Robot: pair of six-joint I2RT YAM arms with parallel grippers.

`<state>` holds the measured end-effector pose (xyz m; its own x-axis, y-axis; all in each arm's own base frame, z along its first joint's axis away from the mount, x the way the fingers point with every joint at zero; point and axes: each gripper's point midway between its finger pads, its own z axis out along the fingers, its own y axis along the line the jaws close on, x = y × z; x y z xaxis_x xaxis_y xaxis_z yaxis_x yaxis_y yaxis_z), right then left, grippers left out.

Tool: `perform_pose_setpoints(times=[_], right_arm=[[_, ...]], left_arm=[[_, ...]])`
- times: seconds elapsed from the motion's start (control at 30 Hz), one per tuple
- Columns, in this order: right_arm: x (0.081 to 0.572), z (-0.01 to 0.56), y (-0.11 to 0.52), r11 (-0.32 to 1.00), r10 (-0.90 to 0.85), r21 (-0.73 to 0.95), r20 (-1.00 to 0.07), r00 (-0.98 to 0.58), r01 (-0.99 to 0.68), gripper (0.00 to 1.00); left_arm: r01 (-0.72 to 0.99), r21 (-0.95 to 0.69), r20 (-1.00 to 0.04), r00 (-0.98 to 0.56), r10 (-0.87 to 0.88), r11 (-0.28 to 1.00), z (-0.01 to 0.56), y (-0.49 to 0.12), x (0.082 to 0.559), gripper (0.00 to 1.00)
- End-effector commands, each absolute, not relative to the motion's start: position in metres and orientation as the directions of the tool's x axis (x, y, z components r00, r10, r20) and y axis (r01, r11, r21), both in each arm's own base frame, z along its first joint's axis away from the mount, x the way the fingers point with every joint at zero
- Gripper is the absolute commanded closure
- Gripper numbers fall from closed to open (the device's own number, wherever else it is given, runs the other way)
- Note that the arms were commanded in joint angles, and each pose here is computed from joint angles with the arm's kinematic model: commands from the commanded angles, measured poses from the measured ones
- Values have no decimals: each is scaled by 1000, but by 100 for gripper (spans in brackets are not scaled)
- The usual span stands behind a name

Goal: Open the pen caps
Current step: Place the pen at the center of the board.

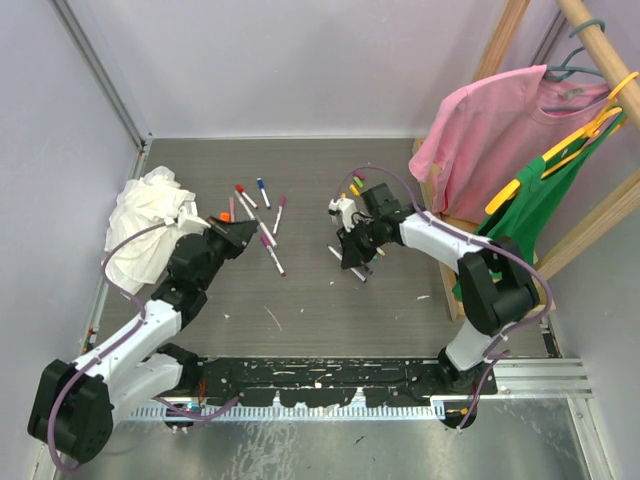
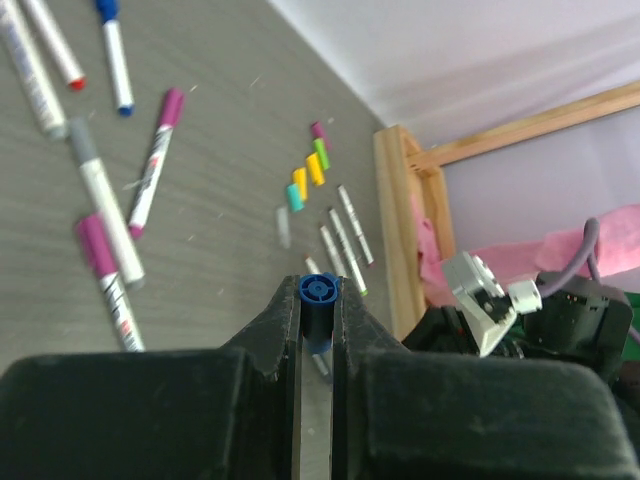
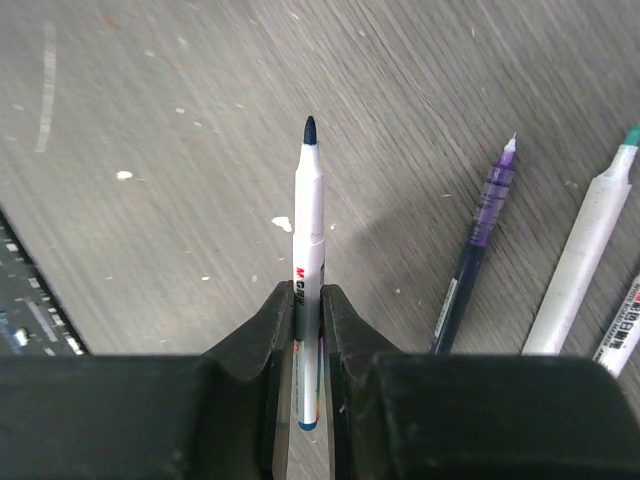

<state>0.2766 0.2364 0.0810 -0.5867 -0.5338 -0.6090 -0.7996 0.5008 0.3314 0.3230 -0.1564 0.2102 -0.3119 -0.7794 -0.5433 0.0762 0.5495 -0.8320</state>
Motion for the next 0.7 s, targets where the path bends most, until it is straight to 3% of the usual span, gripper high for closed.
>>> perform_pose_setpoints(times=[0.0, 0.43, 0.67], right_arm=[[296, 66, 228, 570, -607, 197, -554, -570, -798, 95], [311, 22, 222, 678, -623, 99, -448, -641, -729, 92], [313, 14, 218, 694, -633, 64, -419, -651, -717, 80]], left_arm=[[2, -821, -539, -333, -774, 571, 187, -145, 308, 100], [31, -847, -478, -483, -733, 531, 169, -170, 291, 100], [6, -852, -450, -521, -726, 524, 159, -173, 284, 100]])
